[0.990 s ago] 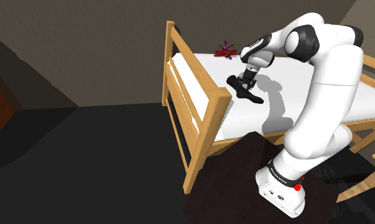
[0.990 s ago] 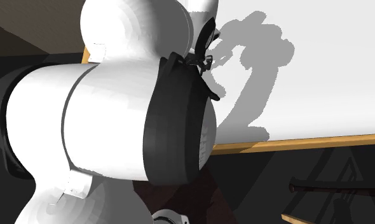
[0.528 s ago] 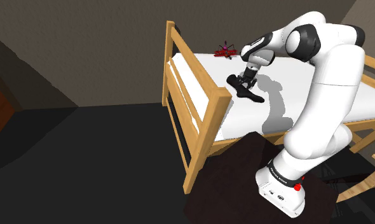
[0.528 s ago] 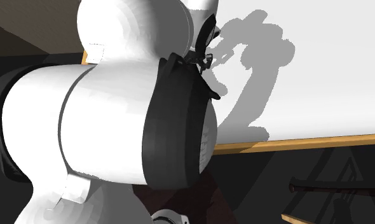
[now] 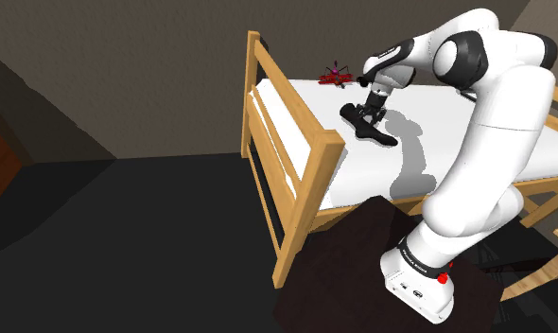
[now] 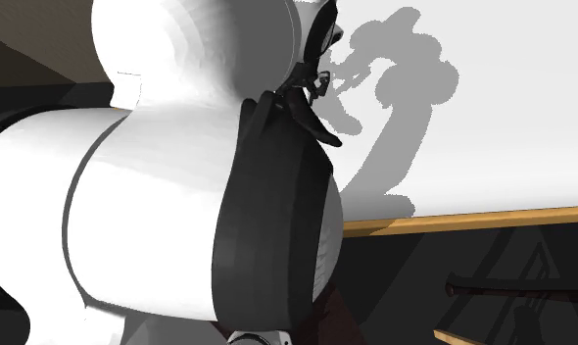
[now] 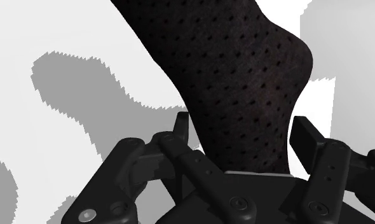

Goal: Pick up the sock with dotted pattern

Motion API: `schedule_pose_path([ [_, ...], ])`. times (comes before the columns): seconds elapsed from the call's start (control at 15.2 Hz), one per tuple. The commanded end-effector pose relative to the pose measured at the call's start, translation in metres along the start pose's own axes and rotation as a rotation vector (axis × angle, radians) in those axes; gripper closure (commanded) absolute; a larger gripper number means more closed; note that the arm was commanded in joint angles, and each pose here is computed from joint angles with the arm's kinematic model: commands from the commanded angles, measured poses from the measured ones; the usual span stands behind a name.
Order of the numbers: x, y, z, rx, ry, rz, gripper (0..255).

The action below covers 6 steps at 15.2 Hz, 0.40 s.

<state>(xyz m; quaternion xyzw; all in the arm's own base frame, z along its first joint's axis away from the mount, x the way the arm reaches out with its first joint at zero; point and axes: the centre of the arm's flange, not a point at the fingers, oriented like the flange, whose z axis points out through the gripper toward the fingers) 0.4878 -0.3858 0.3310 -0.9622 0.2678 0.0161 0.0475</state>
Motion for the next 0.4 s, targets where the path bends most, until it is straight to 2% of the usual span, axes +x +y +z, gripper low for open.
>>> schedule_pose_path([
  [0.0, 0.000, -0.001, -0.012, 0.000, 0.000, 0.000, 255],
  [0.33, -0.001, -0.002, -0.028, 0.000, 0.000, 0.000, 255],
])
